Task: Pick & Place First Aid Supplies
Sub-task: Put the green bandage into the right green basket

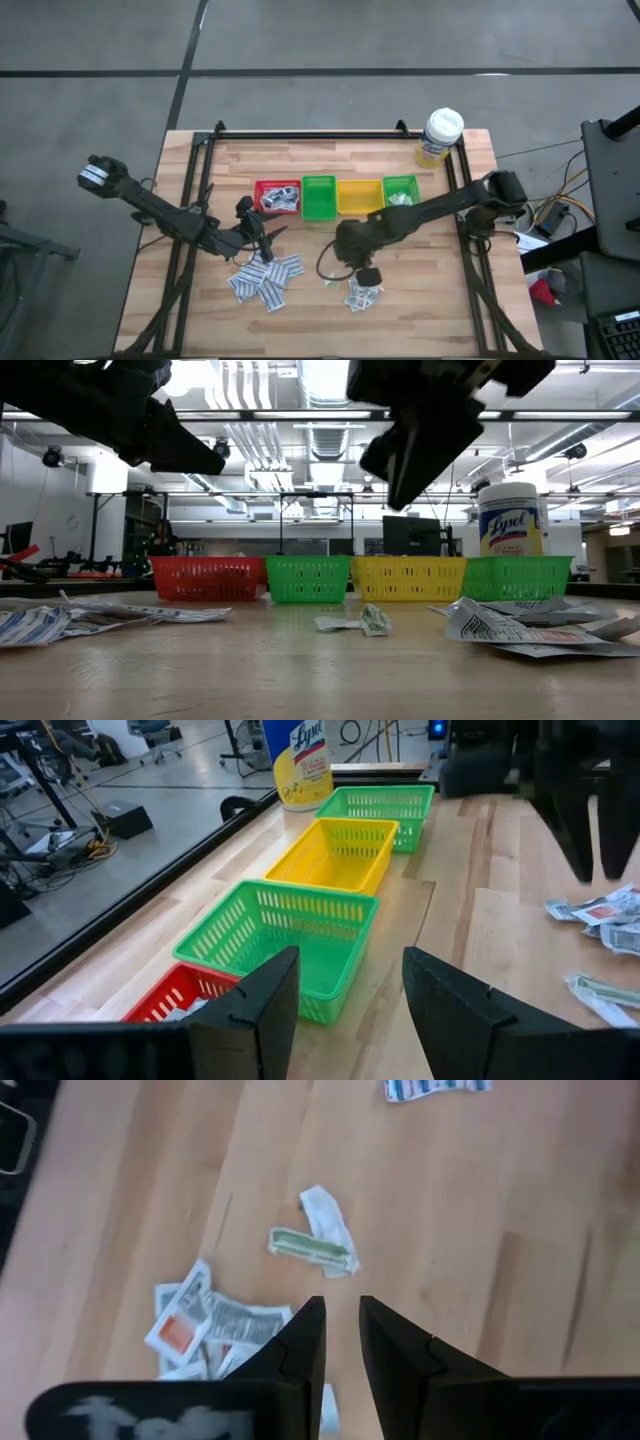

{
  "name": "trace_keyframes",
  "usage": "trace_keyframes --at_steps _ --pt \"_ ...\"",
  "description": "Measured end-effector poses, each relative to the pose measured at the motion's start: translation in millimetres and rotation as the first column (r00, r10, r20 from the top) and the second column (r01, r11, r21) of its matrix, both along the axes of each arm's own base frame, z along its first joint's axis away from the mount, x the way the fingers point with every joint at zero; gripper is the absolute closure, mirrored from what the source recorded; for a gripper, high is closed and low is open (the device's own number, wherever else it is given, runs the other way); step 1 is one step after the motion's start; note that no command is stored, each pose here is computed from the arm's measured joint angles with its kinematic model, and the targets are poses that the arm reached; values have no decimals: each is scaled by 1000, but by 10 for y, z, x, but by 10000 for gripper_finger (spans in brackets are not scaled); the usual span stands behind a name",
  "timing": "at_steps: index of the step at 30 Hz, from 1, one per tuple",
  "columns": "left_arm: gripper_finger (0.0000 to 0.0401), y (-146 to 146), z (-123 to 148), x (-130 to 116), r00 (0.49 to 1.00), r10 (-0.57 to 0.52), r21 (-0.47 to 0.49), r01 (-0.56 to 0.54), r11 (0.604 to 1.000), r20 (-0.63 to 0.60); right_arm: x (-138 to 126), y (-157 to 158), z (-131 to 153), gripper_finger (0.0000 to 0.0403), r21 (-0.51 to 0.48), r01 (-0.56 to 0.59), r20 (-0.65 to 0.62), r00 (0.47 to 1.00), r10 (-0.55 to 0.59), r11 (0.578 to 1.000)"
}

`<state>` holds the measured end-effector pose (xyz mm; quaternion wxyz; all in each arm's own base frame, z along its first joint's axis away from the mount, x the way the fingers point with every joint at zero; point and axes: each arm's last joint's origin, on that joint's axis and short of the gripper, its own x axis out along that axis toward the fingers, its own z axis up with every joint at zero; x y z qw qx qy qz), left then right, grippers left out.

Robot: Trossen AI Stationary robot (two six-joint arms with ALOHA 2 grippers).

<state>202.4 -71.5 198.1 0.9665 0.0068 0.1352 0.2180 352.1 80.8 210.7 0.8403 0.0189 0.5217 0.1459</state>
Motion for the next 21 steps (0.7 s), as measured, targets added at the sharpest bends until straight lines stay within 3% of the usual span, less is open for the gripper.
trace_keyframes --at_steps 8,21 --pt "221 3 -15 -6 1000 0 8 0 1000 -17 286 55 -224 342 -15 3 -74 997 -4 1000" --pt "221 6 -29 -12 999 0 16 0 1000 -33 357 77 -548 342 -25 29 -161 986 -33 999"
